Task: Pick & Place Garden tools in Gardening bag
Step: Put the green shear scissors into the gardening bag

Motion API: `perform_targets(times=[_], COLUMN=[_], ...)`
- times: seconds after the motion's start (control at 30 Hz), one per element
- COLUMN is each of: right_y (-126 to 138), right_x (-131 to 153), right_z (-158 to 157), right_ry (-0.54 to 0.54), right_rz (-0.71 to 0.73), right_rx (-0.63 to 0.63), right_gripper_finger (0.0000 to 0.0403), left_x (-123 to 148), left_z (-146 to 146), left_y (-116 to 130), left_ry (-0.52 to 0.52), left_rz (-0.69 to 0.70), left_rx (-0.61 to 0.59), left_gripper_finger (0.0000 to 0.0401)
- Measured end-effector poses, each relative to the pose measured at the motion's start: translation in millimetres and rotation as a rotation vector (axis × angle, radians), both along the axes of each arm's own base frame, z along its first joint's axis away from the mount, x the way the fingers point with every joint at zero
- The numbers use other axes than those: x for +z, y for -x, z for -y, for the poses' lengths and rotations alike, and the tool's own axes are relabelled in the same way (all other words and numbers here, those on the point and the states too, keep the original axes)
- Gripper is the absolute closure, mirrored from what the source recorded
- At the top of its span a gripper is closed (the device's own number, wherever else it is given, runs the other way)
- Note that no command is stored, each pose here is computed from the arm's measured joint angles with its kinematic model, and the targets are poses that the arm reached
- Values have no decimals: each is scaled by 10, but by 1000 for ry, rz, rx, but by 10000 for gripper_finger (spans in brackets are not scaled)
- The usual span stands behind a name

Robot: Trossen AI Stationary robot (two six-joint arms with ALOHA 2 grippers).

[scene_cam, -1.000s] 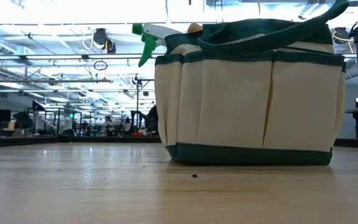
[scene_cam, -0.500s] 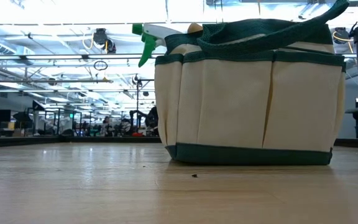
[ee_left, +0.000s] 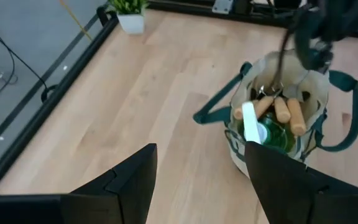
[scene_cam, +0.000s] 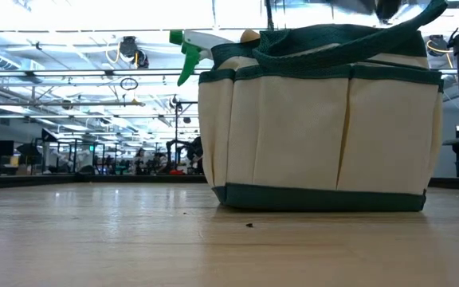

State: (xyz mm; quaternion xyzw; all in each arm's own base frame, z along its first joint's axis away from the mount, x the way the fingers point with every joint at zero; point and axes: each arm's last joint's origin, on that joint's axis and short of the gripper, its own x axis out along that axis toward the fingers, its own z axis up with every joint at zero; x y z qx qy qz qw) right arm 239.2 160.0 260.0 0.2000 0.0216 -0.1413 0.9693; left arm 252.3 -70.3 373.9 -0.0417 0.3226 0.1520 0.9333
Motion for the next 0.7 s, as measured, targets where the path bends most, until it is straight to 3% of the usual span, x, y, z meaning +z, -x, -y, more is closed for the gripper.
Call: perform_targets(times=[0.47, 0.7], right_y=[-13, -46], right_x=[-278, -336], right_z=[129, 207], right_ry=[-8, -15], right_rz=[-143, -204], right_rx=[79, 93], right_gripper_finger=[340, 340], left_x=[-227, -272], left_z=[98, -20], left_y=[-5, 301], left_ry=[48, 82], left_rz=[54, 185], left_rx=[9, 6], left_gripper_finger=[153, 153])
